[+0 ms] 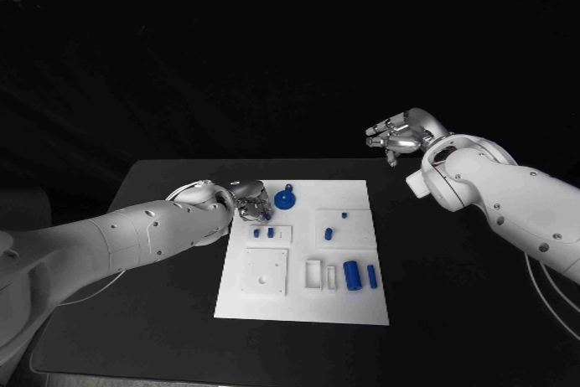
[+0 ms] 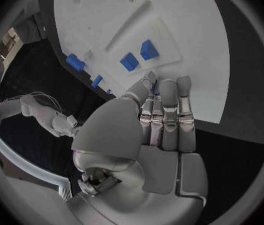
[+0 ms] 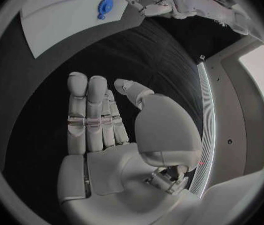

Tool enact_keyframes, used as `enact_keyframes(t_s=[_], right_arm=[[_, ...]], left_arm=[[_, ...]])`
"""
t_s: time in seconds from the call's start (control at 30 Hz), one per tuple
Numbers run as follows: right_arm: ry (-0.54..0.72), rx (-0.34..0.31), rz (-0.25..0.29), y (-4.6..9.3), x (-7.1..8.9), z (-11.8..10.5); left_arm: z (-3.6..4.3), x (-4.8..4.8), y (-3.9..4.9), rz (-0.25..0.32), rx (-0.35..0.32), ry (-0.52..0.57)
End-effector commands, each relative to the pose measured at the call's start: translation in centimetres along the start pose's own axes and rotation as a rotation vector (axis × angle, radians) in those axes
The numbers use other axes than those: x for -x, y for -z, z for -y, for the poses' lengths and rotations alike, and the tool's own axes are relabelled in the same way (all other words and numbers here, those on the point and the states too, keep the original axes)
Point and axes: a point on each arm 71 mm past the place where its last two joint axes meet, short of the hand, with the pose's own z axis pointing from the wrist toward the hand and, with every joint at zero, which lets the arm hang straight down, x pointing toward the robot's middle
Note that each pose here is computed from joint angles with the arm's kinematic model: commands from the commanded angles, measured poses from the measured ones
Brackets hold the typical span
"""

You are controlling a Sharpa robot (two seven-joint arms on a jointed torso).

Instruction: Assemble the parts on the task board

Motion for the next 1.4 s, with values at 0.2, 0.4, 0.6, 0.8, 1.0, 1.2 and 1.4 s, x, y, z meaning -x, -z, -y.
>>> enact_keyframes(t_s=[0.2,0.4,0.6,0.8,1.0,1.2,1.4], right_arm=[[0.007,0.007,-0.013,0.0,-0.1,0.0],[0.007,0.005,-0.015,0.0,-0.1,0.0],[0.007,0.005,-0.016,0.0,-0.1,0.1],[0.009,0.003,-0.021,0.0,-0.1,0.1],[0.015,0.0,-0.043,0.0,-0.3,0.3],[0.05,0.005,-0.08,0.1,-0.6,0.6],[0.168,0.044,-0.115,0.2,-1.4,0.9]], left_arm=[[-0.06,-1.13,0.15,-0.049,0.004,-0.003],[-0.2,-1.0,0.21,-0.033,0.007,-0.002],[-0.3,-0.91,0.24,-0.023,0.011,-0.002],[-0.59,-0.8,0.33,-0.015,0.021,-0.003],[-1.18,-0.64,0.53,-0.01,0.036,-0.004],[-2.27,-0.24,1.09,0.01,0.055,-0.002],[-3.42,1.49,1.72,0.109,0.063,0.062]])
